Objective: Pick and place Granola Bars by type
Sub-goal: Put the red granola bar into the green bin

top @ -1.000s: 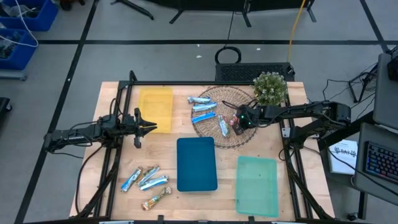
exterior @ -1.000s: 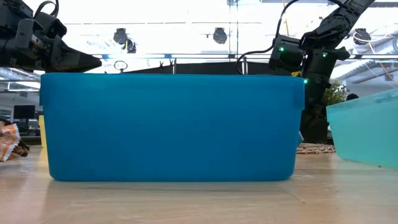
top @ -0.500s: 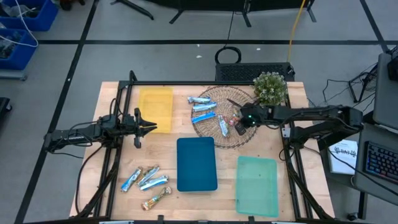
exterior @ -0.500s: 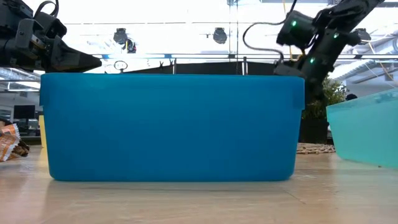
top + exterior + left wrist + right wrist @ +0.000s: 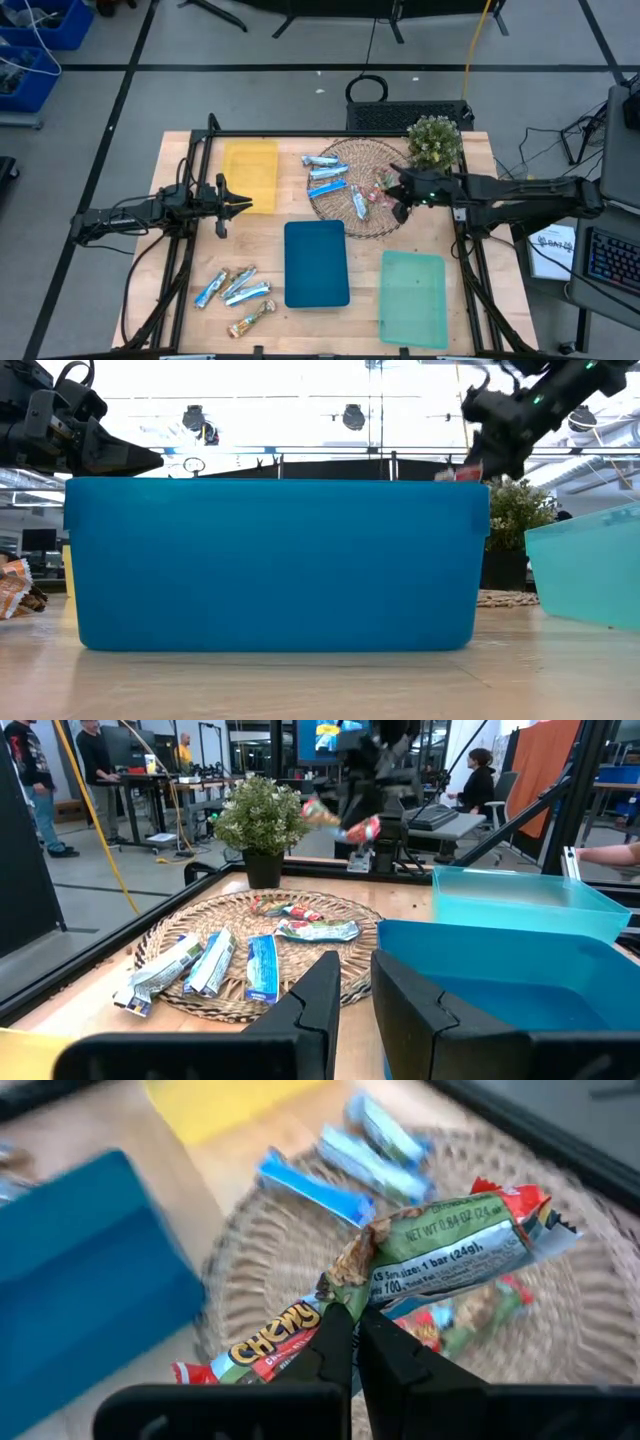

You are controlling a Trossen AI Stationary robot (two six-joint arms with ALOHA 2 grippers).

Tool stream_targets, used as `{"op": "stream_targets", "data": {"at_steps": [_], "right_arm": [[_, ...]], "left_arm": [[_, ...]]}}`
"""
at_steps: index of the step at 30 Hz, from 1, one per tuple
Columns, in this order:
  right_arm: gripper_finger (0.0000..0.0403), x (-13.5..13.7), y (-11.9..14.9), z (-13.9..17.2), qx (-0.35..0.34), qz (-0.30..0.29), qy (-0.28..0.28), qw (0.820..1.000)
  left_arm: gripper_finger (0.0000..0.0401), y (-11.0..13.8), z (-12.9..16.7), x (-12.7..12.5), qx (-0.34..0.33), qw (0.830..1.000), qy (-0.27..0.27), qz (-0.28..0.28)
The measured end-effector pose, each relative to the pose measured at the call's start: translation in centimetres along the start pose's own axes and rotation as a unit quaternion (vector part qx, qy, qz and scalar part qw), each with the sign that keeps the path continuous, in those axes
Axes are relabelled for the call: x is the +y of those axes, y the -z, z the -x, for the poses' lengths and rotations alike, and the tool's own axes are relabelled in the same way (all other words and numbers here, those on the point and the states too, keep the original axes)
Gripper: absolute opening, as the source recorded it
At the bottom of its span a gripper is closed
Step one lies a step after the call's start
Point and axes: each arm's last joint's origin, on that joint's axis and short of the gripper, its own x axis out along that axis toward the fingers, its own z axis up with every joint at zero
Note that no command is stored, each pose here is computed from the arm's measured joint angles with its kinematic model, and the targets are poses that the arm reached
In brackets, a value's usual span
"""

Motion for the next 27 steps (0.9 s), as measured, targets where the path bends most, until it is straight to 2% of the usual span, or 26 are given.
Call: {"op": "stream_targets", "data": {"at_steps": [5,14,18,21,23,27], "right_arm": [[0.0,0.2,0.4,2.3,-0.052,0.025,-0.017,0.998],[0.0,-1.3,3.9,3.9,-0.124,0.022,-0.077,0.989],[0.0,-1.6,4.6,4.5,-0.171,0.024,-0.131,0.976],[0.0,-1.4,4.8,4.8,-0.215,0.042,-0.187,0.958],[0.0,-1.3,5.2,4.8,-0.224,0.056,-0.216,0.949],[0.0,-1.4,6.2,4.2,-0.221,0.063,-0.238,0.944]], "left_arm": [[0.0067,0.0,0.0,0.0,0.0,1.0,0.0,0.0],[0.0067,0.0,0.0,0.0,0.0,1.0,0.0,0.0],[0.0067,0.0,0.0,0.0,0.0,1.0,0.0,0.0],[0.0067,0.0,0.0,0.0,0.0,1.0,0.0,0.0],[0.0067,0.0,0.0,0.0,0.0,1.0,0.0,0.0],[0.0067,0.0,0.0,0.0,0.0,1.0,0.0,0.0]]}}
